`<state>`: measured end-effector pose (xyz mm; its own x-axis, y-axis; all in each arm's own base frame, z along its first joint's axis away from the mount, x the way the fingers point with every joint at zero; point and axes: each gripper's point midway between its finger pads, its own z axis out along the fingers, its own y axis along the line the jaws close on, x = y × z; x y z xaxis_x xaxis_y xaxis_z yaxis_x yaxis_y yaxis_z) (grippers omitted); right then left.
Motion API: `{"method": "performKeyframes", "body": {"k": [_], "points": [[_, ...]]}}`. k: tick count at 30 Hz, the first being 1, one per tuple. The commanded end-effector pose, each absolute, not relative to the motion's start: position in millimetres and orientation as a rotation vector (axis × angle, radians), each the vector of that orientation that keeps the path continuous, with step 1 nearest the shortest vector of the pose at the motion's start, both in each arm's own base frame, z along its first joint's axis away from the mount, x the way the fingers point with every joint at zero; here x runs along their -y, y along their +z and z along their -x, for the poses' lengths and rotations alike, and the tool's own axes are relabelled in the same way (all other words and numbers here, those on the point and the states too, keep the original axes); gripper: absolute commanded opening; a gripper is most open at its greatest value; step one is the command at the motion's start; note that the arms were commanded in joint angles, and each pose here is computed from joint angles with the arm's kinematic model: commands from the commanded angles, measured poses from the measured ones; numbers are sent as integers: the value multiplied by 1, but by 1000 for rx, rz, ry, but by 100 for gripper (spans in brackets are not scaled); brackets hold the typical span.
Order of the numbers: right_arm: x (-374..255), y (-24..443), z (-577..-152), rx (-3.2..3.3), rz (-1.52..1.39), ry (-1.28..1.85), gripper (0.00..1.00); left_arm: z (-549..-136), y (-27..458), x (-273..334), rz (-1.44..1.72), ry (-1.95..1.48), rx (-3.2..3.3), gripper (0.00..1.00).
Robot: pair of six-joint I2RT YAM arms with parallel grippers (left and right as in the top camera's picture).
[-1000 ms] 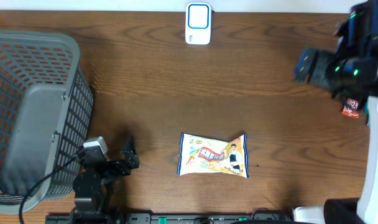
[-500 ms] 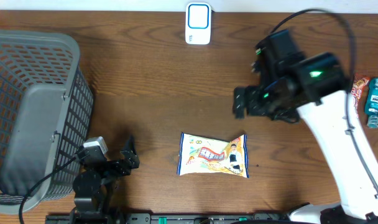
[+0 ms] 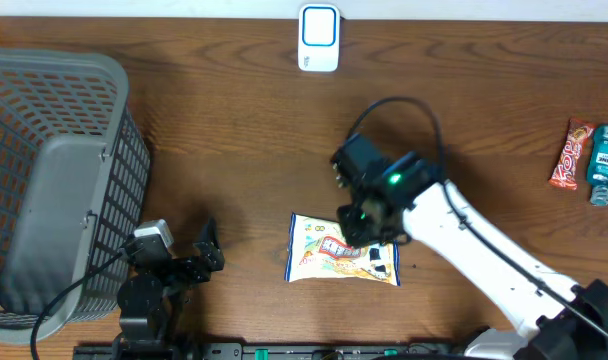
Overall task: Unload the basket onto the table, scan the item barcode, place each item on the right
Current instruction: 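Return the right gripper to the table above the yellow bag, then lower the right gripper and grasp the yellow snack bag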
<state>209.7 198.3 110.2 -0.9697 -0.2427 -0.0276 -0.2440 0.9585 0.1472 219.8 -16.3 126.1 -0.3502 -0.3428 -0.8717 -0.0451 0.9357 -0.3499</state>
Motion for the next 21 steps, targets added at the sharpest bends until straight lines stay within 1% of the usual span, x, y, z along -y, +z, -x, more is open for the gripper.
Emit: {"method": "performKeyframes", "body": {"k": [1,6,9,12,13,16,19,21], "points": [[-208,90,-192,-3105,458,273,1,-220,124,17,289,-328,-1915,98],[-209,52,-184,-3103,471,277,2,-220,124,17,289,-328,-1915,98],[-197,19,-172,-3185,370,219,1,-220,124,17,289,-328,-1915,98],[-186,-4,-160,-3268,289,134,1,-220,124,17,289,-328,-1915,98],[-187,-11,-165,-3265,286,114,1,-220,124,17,288,-328,-1915,98],[-192,-6,-190,-3189,260,110,1,-220,124,17,289,-328,-1915,98],[-203,19,-236,-3047,271,118,3,-220,124,17,288,-328,-1915,98],[-212,43,-269,-2943,307,134,7,-220,124,17,289,-328,-1915,98]]}}
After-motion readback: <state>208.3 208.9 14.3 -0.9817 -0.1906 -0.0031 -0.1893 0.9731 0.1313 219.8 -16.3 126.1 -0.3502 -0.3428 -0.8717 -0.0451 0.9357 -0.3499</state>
